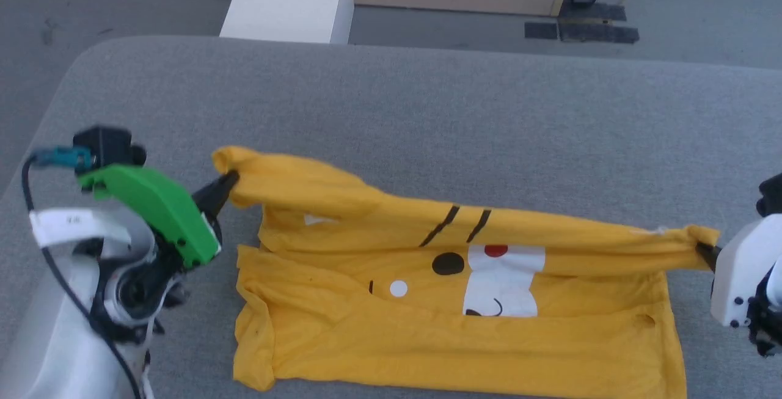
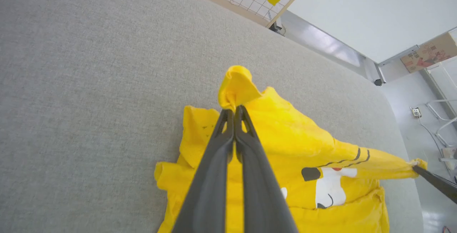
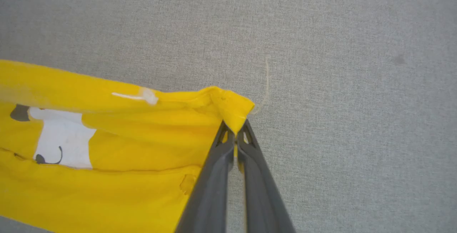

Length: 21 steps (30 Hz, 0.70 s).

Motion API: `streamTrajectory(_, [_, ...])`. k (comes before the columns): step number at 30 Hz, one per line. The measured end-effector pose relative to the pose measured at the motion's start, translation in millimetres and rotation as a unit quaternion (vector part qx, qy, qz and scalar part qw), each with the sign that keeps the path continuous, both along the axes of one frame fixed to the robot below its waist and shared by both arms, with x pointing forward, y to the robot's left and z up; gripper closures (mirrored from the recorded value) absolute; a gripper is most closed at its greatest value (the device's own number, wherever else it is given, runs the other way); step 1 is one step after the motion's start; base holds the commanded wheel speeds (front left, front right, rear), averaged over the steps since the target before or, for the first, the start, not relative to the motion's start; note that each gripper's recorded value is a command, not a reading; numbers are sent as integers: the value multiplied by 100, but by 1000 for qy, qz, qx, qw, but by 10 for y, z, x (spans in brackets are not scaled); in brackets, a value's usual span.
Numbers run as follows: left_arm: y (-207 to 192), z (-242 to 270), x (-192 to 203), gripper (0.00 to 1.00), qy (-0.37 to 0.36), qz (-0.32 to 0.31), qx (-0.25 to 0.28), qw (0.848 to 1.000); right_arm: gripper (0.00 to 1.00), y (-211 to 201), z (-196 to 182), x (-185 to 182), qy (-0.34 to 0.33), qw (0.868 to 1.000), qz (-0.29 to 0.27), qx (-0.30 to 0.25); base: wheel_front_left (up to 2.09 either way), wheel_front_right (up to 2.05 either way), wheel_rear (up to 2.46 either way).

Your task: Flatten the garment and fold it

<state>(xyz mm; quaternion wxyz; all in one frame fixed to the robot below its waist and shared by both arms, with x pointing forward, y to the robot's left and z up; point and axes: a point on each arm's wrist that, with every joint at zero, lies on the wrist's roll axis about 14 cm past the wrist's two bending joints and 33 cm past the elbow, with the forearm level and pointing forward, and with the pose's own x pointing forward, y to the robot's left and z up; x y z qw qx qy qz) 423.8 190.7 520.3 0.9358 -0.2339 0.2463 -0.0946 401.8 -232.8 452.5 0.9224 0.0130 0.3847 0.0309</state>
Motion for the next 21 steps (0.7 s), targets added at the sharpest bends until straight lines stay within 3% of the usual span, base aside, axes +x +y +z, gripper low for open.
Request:
streamTrajectory(9, [161, -316, -489, 100, 39, 62, -32, 997, 100, -11, -170, -327, 21, 999, -16, 19, 0, 0, 0])
streamTrajectory(14, [159, -607, -755, 100, 83, 93, -69, 990, 100, -5, -341, -485, 47, 998, -21, 26, 0, 0, 0])
streamTrajectory(21, [152, -1048, -1043, 100, 159, 121, -80, 977, 100, 54, -582, -679, 87, 996, -18, 32, 0, 0, 0])
